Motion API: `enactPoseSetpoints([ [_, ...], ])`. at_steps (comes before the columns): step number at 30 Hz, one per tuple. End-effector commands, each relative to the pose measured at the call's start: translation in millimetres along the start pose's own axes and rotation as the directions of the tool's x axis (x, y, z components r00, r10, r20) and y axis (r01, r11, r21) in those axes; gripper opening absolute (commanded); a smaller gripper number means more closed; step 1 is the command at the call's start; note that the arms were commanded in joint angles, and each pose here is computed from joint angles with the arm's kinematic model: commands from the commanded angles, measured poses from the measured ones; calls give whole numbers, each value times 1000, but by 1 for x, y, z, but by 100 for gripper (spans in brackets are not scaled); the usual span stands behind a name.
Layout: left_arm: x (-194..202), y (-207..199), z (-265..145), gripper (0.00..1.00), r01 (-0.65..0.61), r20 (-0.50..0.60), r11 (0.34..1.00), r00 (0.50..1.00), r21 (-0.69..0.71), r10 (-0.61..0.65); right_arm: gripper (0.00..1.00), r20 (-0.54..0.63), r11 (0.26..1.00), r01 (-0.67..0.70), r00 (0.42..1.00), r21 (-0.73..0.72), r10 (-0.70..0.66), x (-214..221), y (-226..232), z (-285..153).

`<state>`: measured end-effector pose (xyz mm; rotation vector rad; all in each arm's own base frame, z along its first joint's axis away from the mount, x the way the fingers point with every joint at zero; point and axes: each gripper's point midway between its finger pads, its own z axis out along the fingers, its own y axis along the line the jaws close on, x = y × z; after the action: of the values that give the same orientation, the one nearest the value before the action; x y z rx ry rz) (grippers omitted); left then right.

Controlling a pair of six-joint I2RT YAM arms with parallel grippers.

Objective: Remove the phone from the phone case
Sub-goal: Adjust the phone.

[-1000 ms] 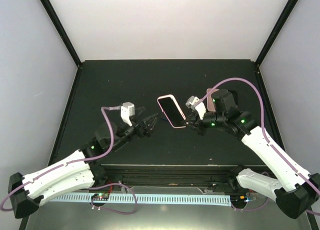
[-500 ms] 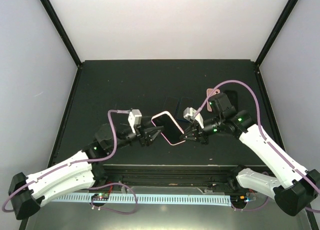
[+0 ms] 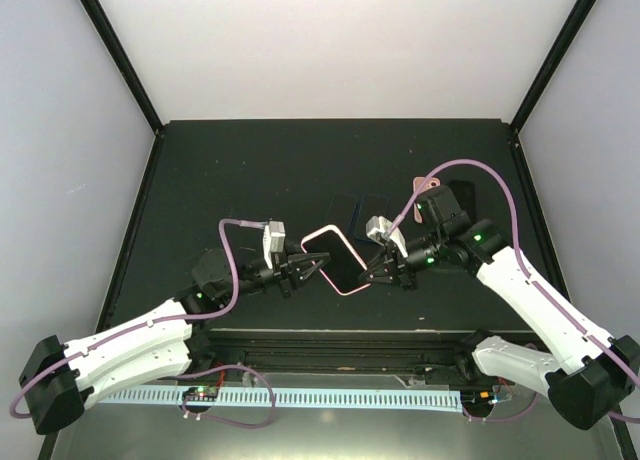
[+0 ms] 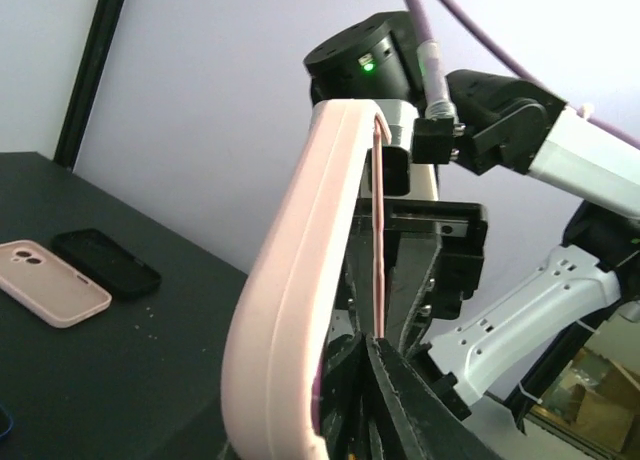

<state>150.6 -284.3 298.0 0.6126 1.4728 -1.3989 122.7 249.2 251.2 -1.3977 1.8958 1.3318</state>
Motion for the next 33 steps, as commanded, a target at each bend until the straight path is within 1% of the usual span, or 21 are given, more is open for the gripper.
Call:
enactPoseSetpoints([
  [1, -17, -25, -1, 21, -38, 43, 993, 999, 110, 34, 1, 62, 998, 62, 996, -26, -60, -20, 5, -3],
  [2, -18, -26, -1, 19, -42, 44, 992, 998, 115, 37, 1, 64, 998, 62, 996, -27, -61, -21, 5, -3],
  [5, -19, -29, -2, 7, -51, 44, 990, 998, 131, 45, 1, 69, 998, 62, 996, -24, -61, -22, 4, -3],
  [7, -19, -31, -2, 2, -53, 43, 989, 998, 141, 47, 1, 70, 998, 63, 996, -22, -62, -23, 4, -3],
  [9, -21, -33, -3, 1, -52, 45, 987, 998, 151, 46, 1, 67, 998, 61, 996, -24, -59, -22, 3, -2],
  [10, -22, -33, -3, 2, -52, 46, 987, 998, 153, 45, 3, 65, 998, 65, 996, -26, -63, -22, 3, -2],
  [13, -32, -30, -6, 1, -50, 46, 991, 998, 127, 45, 26, 42, 995, 99, 994, -17, -98, -19, 3, -3],
  [15, -35, -28, -8, 2, -73, 7, 991, 997, 109, 73, 39, 12, 991, 136, 991, 11, -136, -19, 3, -7],
  [17, -38, -26, -10, 2, -97, -42, 991, 994, 93, 101, 49, -7, 983, 181, 983, 17, -181, -19, 7, -11],
  [18, -38, -26, -12, 2, -109, -65, 990, 991, 90, 115, 53, -17, 976, 220, 975, 5, -220, -16, 11, -12],
  [19, -33, -22, -13, 1, -108, -110, 991, 987, 73, 116, 60, -22, 962, 273, 962, -4, -273, -14, 16, -14],
  [20, -32, -21, -15, 2, -115, -133, 991, 983, 68, 123, 62, -32, 954, 300, 953, -7, -300, -11, 18, -15],
  [23, -28, -29, -22, 2, -131, -162, 984, 975, 117, 149, 64, -86, 933, 360, 930, 16, -358, -1, 15, -15],
  [27, -19, -45, -28, 2, -111, -197, 970, 968, 216, 155, 62, -137, 919, 391, 914, 46, -382, 7, 4, -9],
  [29, -17, -50, -30, 2, -104, -201, 964, 967, 245, 156, 60, -165, 911, 412, 900, 28, -403, 11, 6, -1],
  [31, -18, -51, -32, 2, -105, -196, 964, 968, 245, 156, 58, -190, 902, 431, 885, -6, -425, 13, 11, 7],
  [33, -19, -51, -33, 2, -108, -194, 964, 968, 241, 157, 57, -174, 903, 426, 887, -48, -428, 11, 19, 13],
])
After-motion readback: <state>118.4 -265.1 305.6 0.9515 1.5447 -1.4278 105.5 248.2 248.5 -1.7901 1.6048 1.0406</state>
